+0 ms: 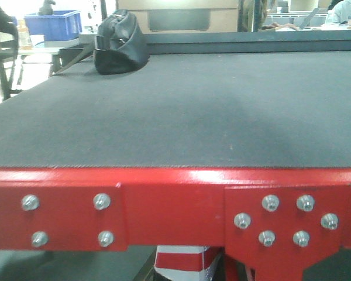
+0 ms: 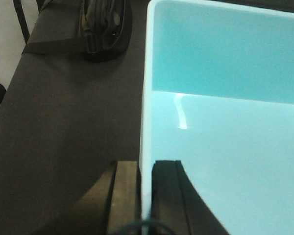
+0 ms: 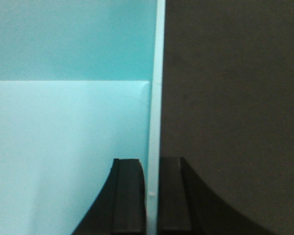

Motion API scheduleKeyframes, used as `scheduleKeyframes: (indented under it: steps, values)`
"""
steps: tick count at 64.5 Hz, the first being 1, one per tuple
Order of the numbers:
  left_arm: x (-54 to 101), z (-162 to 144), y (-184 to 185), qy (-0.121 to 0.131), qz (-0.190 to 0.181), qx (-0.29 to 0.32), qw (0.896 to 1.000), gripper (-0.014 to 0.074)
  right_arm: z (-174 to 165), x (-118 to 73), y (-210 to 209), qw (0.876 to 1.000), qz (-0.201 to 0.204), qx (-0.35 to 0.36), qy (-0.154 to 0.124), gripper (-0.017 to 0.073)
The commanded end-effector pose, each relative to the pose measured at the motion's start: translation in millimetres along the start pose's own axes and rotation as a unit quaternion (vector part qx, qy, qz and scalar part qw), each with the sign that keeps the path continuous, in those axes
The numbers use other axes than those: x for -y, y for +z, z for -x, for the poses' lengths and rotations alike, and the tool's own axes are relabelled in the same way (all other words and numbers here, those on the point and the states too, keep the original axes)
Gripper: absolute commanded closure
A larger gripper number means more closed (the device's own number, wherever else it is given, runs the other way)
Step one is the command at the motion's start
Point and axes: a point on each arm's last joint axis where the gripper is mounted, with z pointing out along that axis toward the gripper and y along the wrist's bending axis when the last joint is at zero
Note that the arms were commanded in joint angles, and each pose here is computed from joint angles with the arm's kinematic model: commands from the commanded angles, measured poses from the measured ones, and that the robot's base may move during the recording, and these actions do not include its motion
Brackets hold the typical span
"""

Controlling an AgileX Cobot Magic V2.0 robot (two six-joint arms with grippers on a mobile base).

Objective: Fetch blue bin and place on conveyor start
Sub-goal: 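Carry the bin with both grippers over the conveyor belt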

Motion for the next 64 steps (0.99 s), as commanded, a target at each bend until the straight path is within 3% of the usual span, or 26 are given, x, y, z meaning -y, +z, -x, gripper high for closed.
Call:
scheduleKeyframes:
  steps: [1, 64]
  values:
    - [-7.4, 7.5, -6.3, 0.003, 0.015, 0.029, 0.999, 0.0705, 5.2, 5.8, -10.9, 1.000, -0.011, 0.024, -0.004, 0.0722]
    - [-7.1, 7.3, -5.5, 0.004, 0.016, 0.028, 0.999, 0.0705, 5.2, 5.8, -10.9, 1.000, -0.011, 0.024, -0.004, 0.0722]
